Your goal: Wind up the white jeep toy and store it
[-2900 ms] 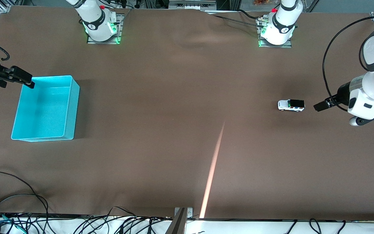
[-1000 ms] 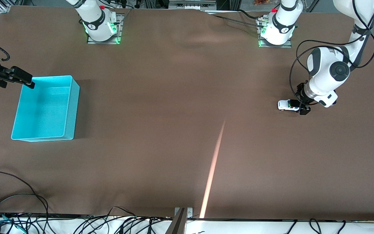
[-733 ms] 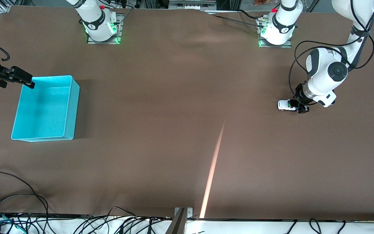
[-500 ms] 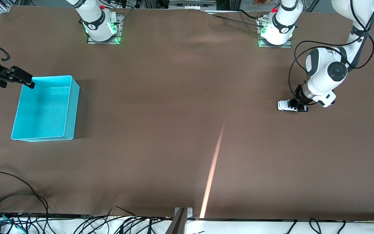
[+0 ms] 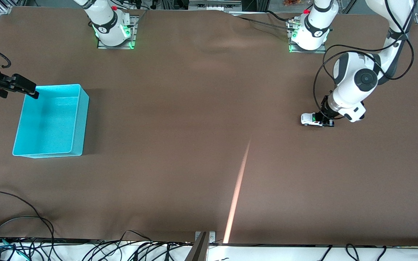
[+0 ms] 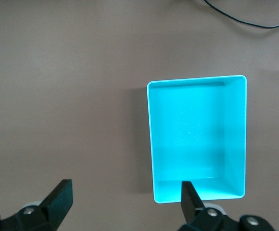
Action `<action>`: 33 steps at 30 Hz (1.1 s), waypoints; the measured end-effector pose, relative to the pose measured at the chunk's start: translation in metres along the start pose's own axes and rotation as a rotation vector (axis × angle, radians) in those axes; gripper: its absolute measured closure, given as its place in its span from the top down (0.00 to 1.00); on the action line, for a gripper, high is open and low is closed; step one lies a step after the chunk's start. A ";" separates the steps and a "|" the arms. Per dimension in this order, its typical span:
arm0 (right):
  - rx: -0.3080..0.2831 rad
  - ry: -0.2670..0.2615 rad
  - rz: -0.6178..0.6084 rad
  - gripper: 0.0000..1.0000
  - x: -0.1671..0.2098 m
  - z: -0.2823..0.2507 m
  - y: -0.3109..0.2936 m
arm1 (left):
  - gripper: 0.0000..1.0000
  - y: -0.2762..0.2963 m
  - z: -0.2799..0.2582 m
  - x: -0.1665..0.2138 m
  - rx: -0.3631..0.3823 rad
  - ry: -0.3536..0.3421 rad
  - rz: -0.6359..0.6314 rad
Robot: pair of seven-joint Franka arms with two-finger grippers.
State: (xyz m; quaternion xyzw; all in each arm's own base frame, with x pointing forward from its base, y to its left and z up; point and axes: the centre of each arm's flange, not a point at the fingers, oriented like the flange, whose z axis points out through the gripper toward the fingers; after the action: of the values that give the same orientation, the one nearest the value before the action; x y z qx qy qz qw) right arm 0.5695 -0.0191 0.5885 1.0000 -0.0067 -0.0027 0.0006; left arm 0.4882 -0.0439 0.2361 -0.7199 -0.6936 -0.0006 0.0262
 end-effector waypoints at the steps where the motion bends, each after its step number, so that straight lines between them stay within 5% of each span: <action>1: 0.000 0.000 0.000 1.00 0.000 0.000 0.000 | 0.48 0.000 0.000 -0.006 0.000 0.000 -0.005; 12: 0.000 0.000 0.000 1.00 0.000 0.000 0.000 | 0.48 -0.011 0.010 -0.047 0.028 -0.001 -0.083; 33: 0.000 0.000 0.001 1.00 0.000 0.000 0.000 | 0.48 -0.011 0.029 -0.038 0.033 0.041 -0.085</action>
State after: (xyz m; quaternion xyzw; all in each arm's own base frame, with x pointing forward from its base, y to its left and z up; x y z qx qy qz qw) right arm 0.5695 -0.0195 0.5885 1.0000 -0.0071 -0.0027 0.0006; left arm 0.4746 -0.0805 0.2061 -0.6890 -0.7228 -0.0047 0.0523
